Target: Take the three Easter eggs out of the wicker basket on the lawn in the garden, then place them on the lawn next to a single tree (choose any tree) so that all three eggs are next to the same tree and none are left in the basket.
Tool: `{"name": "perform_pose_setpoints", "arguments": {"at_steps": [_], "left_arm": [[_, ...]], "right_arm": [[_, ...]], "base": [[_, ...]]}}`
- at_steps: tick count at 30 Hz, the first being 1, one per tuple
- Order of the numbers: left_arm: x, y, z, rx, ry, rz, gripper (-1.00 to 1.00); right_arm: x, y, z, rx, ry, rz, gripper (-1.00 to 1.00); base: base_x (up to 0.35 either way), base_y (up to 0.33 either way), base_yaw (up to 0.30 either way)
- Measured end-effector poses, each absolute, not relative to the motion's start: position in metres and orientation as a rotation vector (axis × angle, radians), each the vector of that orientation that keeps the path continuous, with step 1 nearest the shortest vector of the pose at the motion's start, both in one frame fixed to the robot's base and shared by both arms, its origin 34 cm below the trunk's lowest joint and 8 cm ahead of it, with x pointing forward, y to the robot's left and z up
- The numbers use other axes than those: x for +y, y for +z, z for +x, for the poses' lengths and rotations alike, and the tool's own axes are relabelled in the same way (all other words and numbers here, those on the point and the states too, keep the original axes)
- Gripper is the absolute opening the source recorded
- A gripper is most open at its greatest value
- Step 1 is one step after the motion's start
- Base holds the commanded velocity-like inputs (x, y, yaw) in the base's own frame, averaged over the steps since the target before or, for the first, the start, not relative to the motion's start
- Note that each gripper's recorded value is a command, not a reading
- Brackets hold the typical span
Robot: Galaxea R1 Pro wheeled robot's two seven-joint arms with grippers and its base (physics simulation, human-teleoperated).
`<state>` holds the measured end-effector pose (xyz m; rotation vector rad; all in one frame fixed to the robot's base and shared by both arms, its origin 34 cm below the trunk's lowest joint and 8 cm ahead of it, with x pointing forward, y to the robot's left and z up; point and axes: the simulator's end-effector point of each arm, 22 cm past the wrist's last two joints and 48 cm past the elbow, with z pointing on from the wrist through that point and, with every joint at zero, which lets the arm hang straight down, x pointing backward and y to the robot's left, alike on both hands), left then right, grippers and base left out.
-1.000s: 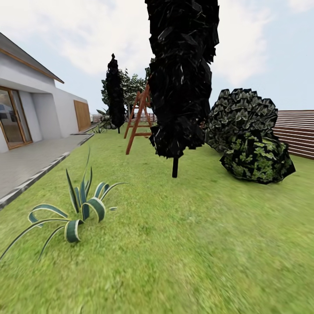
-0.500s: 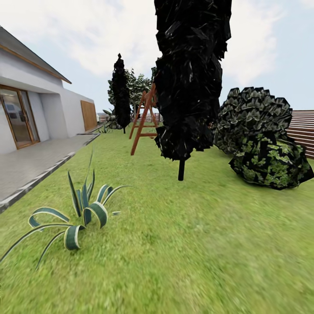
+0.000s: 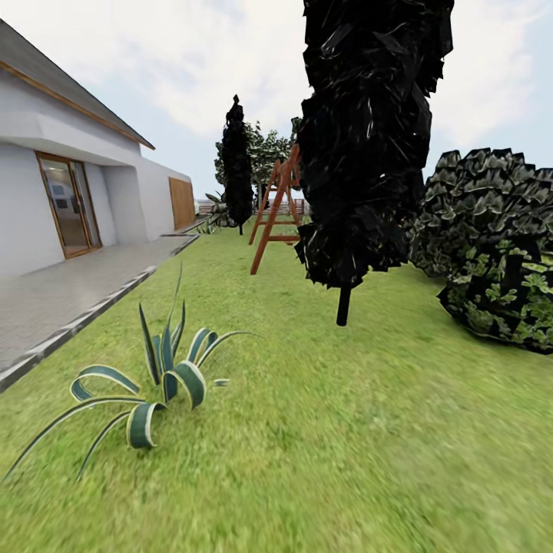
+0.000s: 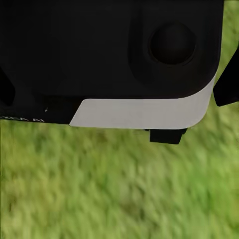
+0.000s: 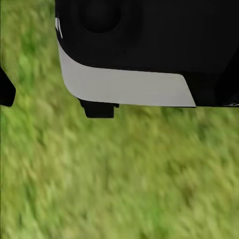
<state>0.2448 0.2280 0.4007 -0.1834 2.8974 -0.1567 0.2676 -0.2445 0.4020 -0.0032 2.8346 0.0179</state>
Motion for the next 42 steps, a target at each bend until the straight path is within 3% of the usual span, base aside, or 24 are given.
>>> {"name": "perform_pose_setpoints", "arguments": {"at_steps": [11, 25, 42], "left_arm": [[0.228, 0.401, 0.245, 2.898, -0.157, -0.183, 1.00], [0.228, 0.401, 0.245, 2.897, -0.157, -0.185, 1.00], [0.228, 0.401, 0.245, 2.898, -0.157, -0.185, 1.00]], "right_arm": [[-0.245, 0.402, 0.268, 2.833, 0.017, -0.003, 1.00], [-0.245, 0.402, 0.268, 2.832, 0.017, -0.003, 1.00], [-0.246, 0.407, 0.282, 2.761, 0.017, -0.005, 1.00]], "base": [[0.327, -0.062, 0.098], [0.284, -0.121, 0.264], [0.199, -0.180, 0.019]]}}
